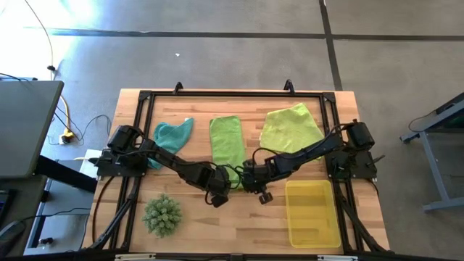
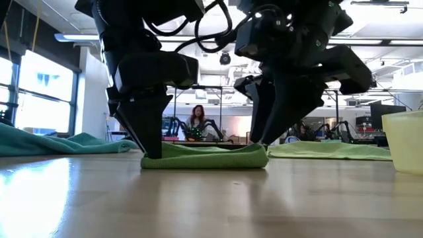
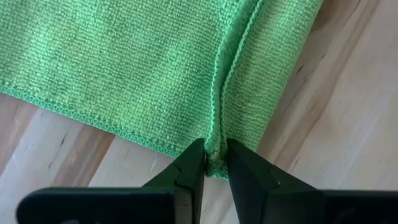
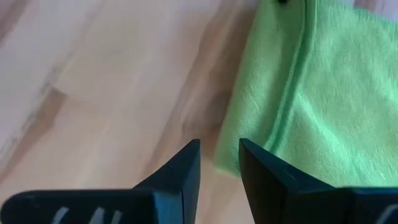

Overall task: Roll microfiber towels into tight, uniform cylinder then place into a basket
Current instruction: Roll the green microfiber cloth

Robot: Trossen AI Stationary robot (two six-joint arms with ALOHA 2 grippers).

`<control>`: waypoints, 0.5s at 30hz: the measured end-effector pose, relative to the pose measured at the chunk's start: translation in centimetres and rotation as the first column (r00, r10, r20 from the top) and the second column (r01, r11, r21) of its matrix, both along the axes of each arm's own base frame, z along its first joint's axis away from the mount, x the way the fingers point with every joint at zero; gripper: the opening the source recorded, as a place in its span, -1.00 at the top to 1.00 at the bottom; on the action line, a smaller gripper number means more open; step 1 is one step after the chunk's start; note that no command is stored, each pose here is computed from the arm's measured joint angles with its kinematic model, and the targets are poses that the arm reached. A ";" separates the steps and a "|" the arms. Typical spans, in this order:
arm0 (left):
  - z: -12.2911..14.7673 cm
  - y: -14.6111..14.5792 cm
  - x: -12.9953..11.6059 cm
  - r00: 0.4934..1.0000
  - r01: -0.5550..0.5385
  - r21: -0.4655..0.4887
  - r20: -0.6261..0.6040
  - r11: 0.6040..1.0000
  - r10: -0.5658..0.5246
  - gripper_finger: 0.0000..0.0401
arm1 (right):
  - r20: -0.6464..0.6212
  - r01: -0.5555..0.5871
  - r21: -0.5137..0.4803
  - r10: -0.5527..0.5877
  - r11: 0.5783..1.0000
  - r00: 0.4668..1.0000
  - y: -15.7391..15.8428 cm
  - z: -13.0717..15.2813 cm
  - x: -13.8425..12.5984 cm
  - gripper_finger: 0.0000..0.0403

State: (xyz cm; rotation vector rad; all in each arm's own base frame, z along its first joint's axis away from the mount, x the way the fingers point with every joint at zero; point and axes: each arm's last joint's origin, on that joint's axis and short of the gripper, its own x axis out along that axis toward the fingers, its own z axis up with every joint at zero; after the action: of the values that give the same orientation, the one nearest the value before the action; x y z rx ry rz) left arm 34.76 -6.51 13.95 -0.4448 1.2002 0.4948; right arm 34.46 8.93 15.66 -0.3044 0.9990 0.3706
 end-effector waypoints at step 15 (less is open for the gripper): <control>0.0 0.0 0.0 1.000 0.000 -0.002 0.000 1.000 0.000 0.71 | 0.052 -0.011 0.007 0.010 1.000 0.999 0.0 -2.3 -0.7 0.48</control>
State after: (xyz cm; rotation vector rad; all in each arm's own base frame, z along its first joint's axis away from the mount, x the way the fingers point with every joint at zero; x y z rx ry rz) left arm 34.75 -6.52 13.95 -0.4462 1.2009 0.4938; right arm 33.80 8.94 13.41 -0.3115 0.9453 0.3740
